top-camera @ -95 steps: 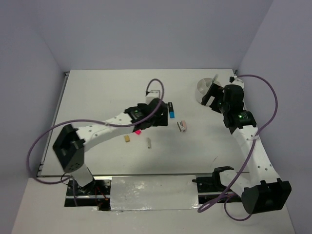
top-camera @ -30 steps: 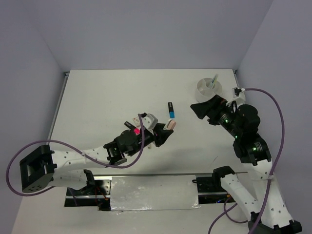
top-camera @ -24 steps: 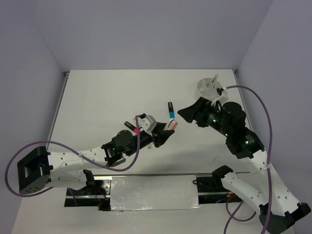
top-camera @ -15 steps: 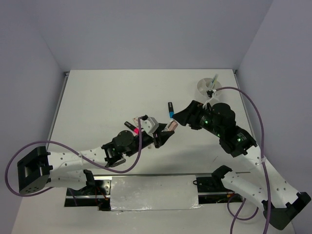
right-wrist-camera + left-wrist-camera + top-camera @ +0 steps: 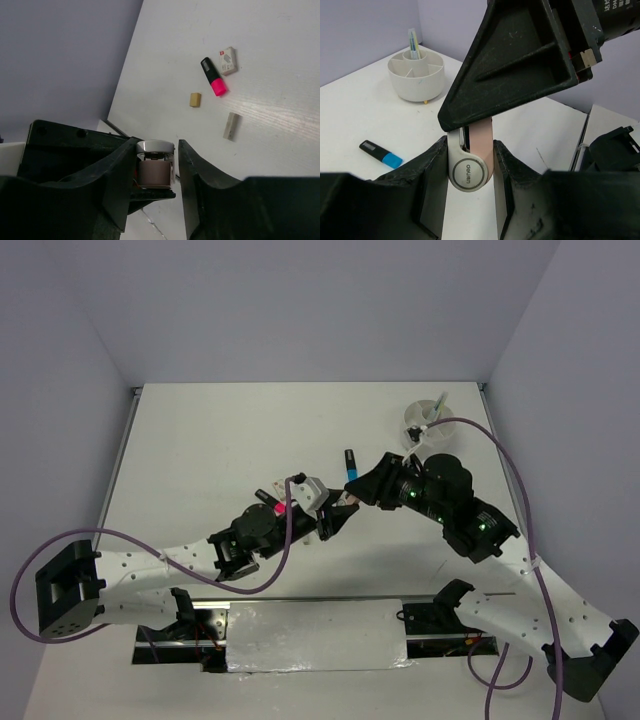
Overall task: Sort the stationery into containers
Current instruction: Pick up the stapler from the center of the board, then place the stapler in the storage box.
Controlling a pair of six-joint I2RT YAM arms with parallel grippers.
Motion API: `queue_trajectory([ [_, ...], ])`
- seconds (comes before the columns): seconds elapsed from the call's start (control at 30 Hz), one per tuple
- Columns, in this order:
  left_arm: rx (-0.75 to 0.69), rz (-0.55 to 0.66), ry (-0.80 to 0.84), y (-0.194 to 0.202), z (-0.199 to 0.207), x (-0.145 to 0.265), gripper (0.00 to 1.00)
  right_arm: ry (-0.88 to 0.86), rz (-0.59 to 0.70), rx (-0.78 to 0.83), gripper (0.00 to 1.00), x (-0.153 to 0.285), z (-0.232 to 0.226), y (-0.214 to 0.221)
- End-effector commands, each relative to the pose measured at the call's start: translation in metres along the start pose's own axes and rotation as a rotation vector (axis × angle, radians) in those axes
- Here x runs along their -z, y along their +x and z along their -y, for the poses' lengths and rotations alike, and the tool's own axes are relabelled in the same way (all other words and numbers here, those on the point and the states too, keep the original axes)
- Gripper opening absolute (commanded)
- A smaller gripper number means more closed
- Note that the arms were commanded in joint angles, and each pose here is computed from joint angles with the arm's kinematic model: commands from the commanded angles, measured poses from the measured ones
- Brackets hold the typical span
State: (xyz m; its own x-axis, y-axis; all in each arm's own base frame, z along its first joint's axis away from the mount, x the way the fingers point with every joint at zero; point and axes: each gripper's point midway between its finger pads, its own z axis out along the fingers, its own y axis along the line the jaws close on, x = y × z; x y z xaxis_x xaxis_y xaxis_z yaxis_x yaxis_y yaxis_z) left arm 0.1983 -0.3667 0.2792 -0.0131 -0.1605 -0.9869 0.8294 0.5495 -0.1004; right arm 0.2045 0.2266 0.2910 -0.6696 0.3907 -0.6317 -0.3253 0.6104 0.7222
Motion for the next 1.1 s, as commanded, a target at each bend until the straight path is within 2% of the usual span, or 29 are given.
queue_trajectory([
  [0.0, -0.011, 0.098, 0.001, -0.036, 0.003, -0.007, 0.06, -0.053, 0.022, 0.009, 0.44, -0.003, -0.011, -0.003],
  [0.03, -0.013, 0.097, -0.001, -0.036, 0.002, -0.007, 0.08, -0.057, 0.022, 0.011, 0.44, -0.003, -0.012, -0.003],
  [0.07, -0.015, 0.097, 0.008, -0.036, 0.004, -0.007, 0.13, -0.062, 0.024, 0.013, 0.37, -0.003, -0.013, -0.003],
  [0.1, -0.016, 0.093, 0.014, -0.035, 0.005, -0.007, 0.17, -0.070, 0.031, 0.016, 0.15, -0.003, -0.015, -0.005],
  [0.13, -0.015, 0.093, 0.016, -0.035, 0.005, -0.007, 0.22, -0.067, 0.036, 0.012, 0.03, -0.004, -0.014, -0.006],
  [0.23, 0.004, 0.085, -0.005, -0.034, 0.002, -0.006, 0.63, -0.077, 0.050, 0.019, 0.00, -0.006, -0.017, -0.010],
  [0.27, 0.015, 0.081, -0.069, -0.033, -0.009, -0.006, 0.97, -0.069, 0.070, 0.024, 0.00, -0.006, -0.018, -0.016],
  [0.33, 0.048, 0.035, -0.163, -0.029, -0.023, -0.005, 0.99, -0.019, 0.108, 0.054, 0.00, -0.005, -0.016, -0.031],
  [0.37, 0.058, 0.017, -0.259, -0.026, -0.039, -0.001, 0.99, 0.065, 0.148, 0.056, 0.00, -0.004, -0.002, -0.041],
  [0.4, 0.057, -0.058, -0.318, -0.012, -0.048, 0.005, 0.99, 0.107, 0.176, 0.087, 0.00, -0.002, 0.004, -0.050],
  [0.47, 0.109, -0.107, -0.438, -0.007, -0.064, 0.015, 0.99, 0.203, 0.249, 0.109, 0.00, 0.001, 0.019, -0.082],
  [0.57, 0.133, -0.200, -0.652, 0.006, -0.093, 0.051, 0.99, 0.305, 0.307, 0.163, 0.00, 0.004, 0.056, -0.126],
  [0.6, 0.161, -0.193, -0.670, -0.003, -0.095, 0.060, 0.99, 0.283, 0.294, 0.177, 0.00, -0.002, 0.063, -0.132],
  [0.63, 0.164, -0.262, -0.698, 0.010, -0.099, 0.076, 0.99, 0.324, 0.339, 0.181, 0.00, 0.004, 0.083, -0.151],
  [0.7, 0.221, -0.268, -0.682, -0.001, -0.095, 0.088, 0.99, 0.348, 0.353, 0.206, 0.00, -0.008, 0.104, -0.178],
  [0.73, 0.209, -0.328, -0.676, 0.007, -0.094, 0.099, 0.99, 0.390, 0.372, 0.205, 0.00, -0.005, 0.121, -0.195],
  [0.8, 0.246, -0.365, -0.602, 0.000, -0.080, 0.105, 0.99, 0.463, 0.317, 0.224, 0.00, -0.023, 0.157, -0.209],
  [0.83, 0.231, -0.431, -0.587, 0.007, -0.077, 0.116, 0.99, 0.485, 0.357, 0.253, 0.00, -0.020, 0.155, -0.234],
  [0.93, 0.244, -0.541, -0.530, 0.013, -0.065, 0.138, 0.99, 0.664, 0.413, 0.273, 0.00, -0.012, 0.204, -0.278],
  [1.07, 0.269, -0.623, -0.490, 0.027, -0.058, 0.172, 0.99, 0.800, 0.437, 0.289, 0.02, -0.020, 0.243, -0.301],
])
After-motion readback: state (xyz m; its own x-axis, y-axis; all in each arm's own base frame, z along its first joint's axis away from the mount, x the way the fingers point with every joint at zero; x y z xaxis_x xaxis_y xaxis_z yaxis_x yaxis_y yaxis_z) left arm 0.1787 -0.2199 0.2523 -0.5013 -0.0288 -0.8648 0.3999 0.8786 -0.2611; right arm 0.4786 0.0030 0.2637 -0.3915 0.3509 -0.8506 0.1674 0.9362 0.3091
